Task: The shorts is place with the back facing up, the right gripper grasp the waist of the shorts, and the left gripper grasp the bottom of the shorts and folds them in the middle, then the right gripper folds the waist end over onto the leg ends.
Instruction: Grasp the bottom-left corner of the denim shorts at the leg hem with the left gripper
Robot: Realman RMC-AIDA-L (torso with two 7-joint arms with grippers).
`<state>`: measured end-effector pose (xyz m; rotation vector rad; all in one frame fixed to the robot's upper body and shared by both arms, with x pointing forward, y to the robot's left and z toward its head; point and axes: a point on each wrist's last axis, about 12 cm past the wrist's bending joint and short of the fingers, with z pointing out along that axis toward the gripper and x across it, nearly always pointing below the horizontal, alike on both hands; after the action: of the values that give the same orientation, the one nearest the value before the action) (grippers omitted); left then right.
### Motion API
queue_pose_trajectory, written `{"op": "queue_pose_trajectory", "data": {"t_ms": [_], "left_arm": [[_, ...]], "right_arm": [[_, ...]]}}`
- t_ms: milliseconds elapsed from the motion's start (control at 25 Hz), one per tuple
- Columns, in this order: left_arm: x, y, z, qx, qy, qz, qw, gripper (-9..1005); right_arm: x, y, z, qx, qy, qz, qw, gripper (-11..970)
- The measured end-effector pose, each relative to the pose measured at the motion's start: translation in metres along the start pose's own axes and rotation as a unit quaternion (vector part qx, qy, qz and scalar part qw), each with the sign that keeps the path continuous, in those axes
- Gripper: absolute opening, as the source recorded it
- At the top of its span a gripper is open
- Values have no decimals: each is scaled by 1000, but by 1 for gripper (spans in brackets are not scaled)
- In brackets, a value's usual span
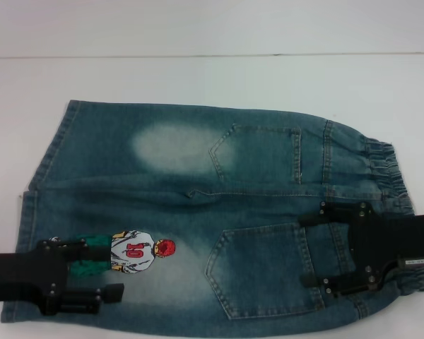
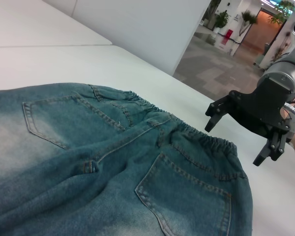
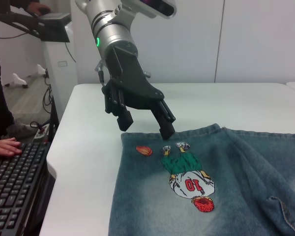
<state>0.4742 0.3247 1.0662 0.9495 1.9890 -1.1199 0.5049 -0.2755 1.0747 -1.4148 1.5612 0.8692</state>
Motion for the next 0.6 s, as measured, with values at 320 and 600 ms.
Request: {"op": "queue_pose_trajectory", "data": {"t_ms": [320,600], "left_arm": [[0,2,-2,-12,3,-3,1000,859],[-4,3,-2,-19,8,-1,1000,860]], "right_arm": [[0,-1,1,0,0,0,1000,911],[0,-1,1,1,1,1,1000,911]]}}
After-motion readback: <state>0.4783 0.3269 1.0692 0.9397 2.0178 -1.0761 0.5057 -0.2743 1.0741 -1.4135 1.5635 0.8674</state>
